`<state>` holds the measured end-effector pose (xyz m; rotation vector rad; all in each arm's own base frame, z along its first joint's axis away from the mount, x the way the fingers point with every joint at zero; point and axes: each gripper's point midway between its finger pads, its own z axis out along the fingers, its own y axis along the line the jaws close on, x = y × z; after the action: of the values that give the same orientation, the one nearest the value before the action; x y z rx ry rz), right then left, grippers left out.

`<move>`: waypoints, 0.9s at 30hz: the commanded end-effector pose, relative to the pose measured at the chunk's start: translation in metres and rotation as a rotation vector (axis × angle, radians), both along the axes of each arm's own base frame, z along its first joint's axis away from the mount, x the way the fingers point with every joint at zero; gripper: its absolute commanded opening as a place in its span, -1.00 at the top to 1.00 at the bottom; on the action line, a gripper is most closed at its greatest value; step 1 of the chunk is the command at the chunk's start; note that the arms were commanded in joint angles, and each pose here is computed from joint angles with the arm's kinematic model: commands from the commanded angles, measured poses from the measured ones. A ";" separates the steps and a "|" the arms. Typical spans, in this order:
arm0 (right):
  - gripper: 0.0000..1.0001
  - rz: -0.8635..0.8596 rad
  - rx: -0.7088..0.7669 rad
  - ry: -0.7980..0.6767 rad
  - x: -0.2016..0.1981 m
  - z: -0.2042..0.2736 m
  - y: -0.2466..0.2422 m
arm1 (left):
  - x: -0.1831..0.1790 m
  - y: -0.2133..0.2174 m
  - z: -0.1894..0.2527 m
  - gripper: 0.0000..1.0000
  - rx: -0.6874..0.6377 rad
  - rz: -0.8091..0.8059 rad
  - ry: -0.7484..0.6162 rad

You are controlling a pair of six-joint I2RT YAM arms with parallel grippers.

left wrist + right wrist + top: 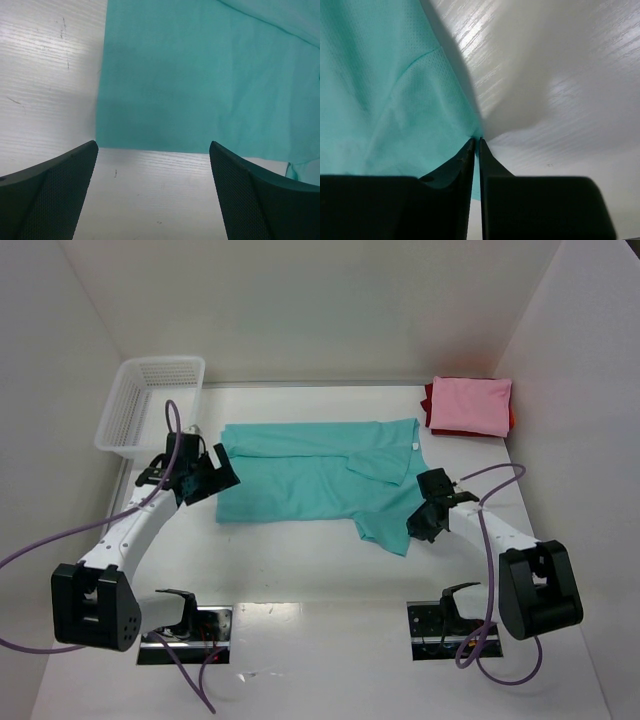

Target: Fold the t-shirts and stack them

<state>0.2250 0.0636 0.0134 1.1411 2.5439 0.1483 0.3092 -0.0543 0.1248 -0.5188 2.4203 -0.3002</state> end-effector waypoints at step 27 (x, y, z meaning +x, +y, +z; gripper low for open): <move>0.98 0.062 0.020 -0.178 0.043 0.035 0.012 | -0.020 0.011 -0.088 -0.78 0.000 0.141 0.295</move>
<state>0.2469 0.0696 0.0264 1.0509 2.5034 0.2181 0.2912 -0.0421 0.0462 -0.7319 2.6376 -0.1634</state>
